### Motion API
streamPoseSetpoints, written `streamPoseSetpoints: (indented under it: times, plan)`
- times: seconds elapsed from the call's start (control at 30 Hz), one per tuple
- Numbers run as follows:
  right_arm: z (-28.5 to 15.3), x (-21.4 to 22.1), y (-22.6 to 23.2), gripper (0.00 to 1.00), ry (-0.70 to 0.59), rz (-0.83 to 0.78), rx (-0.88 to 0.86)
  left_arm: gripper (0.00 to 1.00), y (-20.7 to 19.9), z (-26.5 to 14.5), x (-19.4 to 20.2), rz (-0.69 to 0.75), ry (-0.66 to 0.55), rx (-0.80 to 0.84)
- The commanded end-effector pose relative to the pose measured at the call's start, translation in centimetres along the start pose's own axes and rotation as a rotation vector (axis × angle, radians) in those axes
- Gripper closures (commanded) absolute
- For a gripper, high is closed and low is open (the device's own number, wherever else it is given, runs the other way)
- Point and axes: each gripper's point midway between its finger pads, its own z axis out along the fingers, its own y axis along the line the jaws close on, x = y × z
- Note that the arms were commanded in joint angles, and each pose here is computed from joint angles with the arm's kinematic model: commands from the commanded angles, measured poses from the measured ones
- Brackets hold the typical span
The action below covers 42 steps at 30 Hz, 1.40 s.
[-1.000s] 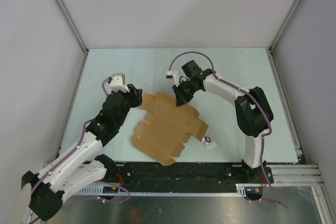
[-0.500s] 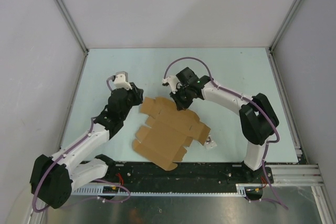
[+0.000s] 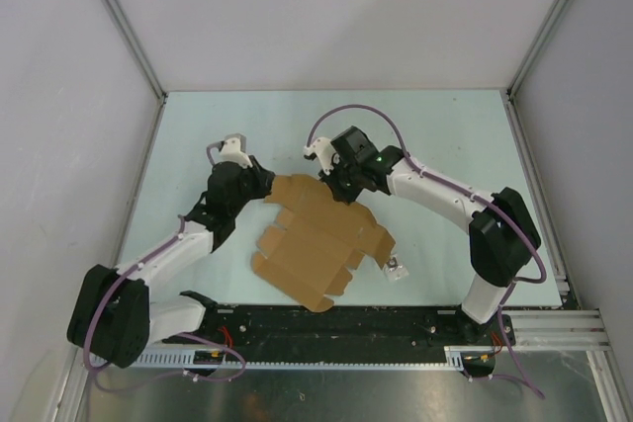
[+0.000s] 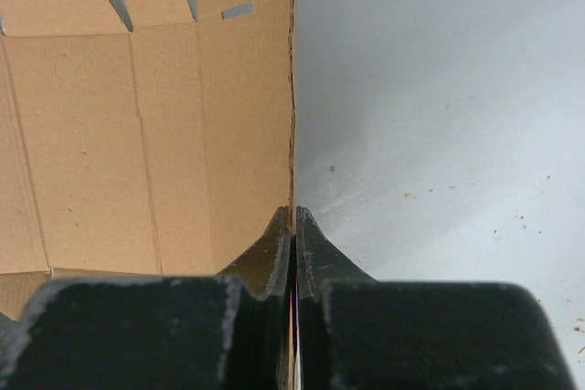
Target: Fold the paper box
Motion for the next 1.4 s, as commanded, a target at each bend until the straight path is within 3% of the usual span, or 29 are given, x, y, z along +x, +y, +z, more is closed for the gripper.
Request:
streamPoseSetpoints:
  times: [0.0,0.13,0.3,1.07,1.37]
  plan:
    - [-0.8,-1.2,0.3,1.00,-0.051,-0.031,0.008,0.81,-3.6,0.6,-2.1,-0.008,-0.026,0.158]
    - [-0.7,-1.0,0.8,1.00,-0.046,-0.039,-0.007,0.83,-3.6,1.3,-2.1,0.000,-0.018,0.151]
    - [-0.6,-0.9,1.4,1.00,-0.043,-0.044,-0.029,1.00,-4.3,2.2,-2.0,0.006,0.007,0.179]
    - [-1.0,-1.6,1.6,1.00,-0.076,-0.039,-0.039,1.00,-6.6,1.0,3.2,0.083,0.132,0.292]
    - [-1.0,-1.7,1.6,1.00,-0.080,-0.034,-0.036,1.00,-5.6,-0.2,4.9,0.066,0.149,0.270]
